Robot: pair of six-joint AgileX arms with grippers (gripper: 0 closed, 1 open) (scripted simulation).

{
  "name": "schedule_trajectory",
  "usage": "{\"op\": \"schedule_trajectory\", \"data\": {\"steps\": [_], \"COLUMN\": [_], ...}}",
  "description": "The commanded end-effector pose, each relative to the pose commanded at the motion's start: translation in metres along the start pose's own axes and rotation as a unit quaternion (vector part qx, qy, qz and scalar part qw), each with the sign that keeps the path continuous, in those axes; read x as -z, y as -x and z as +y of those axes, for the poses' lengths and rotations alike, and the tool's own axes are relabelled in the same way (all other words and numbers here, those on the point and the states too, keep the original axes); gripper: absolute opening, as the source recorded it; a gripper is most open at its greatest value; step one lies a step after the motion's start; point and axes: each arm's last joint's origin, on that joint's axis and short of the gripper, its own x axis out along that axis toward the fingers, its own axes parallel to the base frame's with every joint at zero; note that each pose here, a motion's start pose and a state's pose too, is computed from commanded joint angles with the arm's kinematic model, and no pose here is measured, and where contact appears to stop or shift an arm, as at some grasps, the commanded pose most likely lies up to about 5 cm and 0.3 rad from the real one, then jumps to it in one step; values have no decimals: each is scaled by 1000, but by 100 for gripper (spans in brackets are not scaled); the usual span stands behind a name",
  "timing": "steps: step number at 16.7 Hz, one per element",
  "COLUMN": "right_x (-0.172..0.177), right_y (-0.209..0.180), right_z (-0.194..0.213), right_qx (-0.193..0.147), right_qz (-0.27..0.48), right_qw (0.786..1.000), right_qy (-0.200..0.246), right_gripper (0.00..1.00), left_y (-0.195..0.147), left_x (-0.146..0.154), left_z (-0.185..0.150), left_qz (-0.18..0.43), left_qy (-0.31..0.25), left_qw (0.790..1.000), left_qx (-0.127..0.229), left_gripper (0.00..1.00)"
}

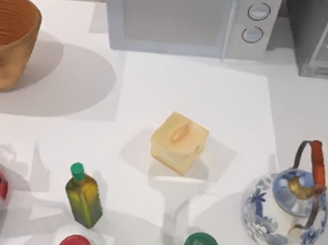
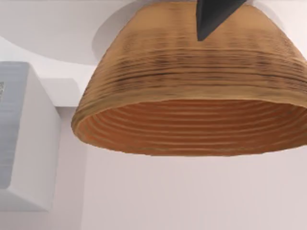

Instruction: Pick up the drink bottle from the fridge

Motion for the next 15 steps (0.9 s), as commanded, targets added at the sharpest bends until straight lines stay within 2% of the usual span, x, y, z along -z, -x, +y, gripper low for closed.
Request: {"op": "schedule_trajectory", "data": {"steps": [5,10,15], "right_x": [-9,-67,-122], "right_y": [0,-9,-60], "right_z": [1,12,51], "right_qx": [3,12,21], "right_qz": [-10,-58,-48], "right_qw": [1000,998,999], "right_qy": [0,-1,-5], "right_gripper": [0,0,0], "left_y": [0,0,0], "left_x": [0,0,0], "left_z": [0,0,0], "left_qz": [0,0,0], "left_qy": [0,0,0], "left_qw": [1000,1000,1000], "left_qx": [0,0,0], "left_gripper": [100,100,100]}}
